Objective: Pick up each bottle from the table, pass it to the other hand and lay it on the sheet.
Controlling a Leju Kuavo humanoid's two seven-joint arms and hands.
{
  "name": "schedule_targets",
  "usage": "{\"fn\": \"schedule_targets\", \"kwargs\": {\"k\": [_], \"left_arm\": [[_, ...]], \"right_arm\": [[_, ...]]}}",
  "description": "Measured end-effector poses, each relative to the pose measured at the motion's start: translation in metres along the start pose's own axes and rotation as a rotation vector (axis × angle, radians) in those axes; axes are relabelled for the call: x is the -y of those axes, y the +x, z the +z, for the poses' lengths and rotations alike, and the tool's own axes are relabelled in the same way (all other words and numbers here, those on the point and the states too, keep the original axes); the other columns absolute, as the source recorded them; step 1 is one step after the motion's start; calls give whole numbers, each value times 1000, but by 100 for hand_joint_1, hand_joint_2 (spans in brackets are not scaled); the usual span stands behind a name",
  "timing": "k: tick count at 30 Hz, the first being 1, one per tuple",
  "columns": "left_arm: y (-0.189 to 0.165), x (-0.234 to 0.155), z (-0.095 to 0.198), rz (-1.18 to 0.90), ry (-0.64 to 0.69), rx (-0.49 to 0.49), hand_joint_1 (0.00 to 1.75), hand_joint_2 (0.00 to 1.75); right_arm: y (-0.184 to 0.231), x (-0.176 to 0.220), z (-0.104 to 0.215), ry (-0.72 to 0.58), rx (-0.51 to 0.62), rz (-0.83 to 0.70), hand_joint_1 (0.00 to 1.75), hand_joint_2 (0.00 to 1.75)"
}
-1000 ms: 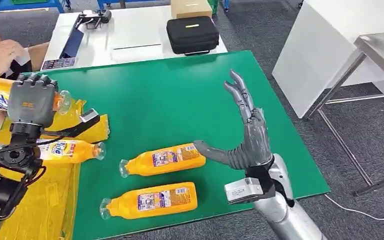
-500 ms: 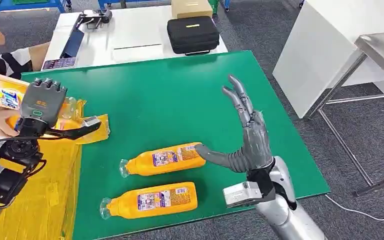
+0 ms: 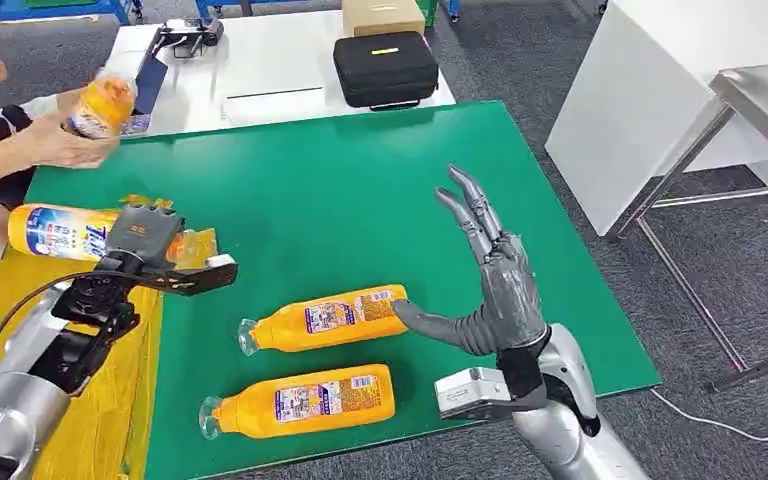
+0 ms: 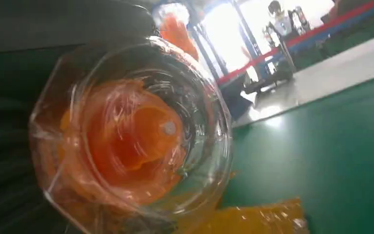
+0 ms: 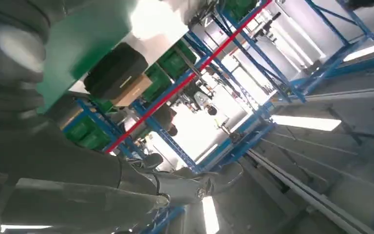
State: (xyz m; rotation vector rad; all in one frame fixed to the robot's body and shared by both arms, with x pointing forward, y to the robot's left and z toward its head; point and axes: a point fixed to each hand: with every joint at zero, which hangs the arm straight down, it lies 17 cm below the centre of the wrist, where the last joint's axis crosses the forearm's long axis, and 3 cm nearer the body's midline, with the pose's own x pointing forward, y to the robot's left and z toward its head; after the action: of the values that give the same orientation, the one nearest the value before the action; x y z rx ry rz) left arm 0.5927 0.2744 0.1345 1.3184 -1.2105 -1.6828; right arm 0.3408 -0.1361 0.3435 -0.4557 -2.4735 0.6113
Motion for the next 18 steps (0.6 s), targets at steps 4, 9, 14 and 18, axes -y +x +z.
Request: {"fn": "schedule_targets", "kwargs": {"k": [4, 9, 14, 18], "left_arm": [[7, 9, 0, 30, -33, 0, 175, 175], [12, 17, 0, 51, -59, 0, 175, 175], [20, 25, 0, 75, -94, 12, 0, 175], [21, 31, 2, 88, -118, 6, 0, 175]], "right_arm": [[-2, -3, 2, 12, -13, -4, 0, 175], [-3, -3, 2, 11, -20, -5, 0, 175], [-6, -7, 4, 32, -37, 2, 0, 175], [-8, -11, 8, 51, -48, 6, 0, 175]]}}
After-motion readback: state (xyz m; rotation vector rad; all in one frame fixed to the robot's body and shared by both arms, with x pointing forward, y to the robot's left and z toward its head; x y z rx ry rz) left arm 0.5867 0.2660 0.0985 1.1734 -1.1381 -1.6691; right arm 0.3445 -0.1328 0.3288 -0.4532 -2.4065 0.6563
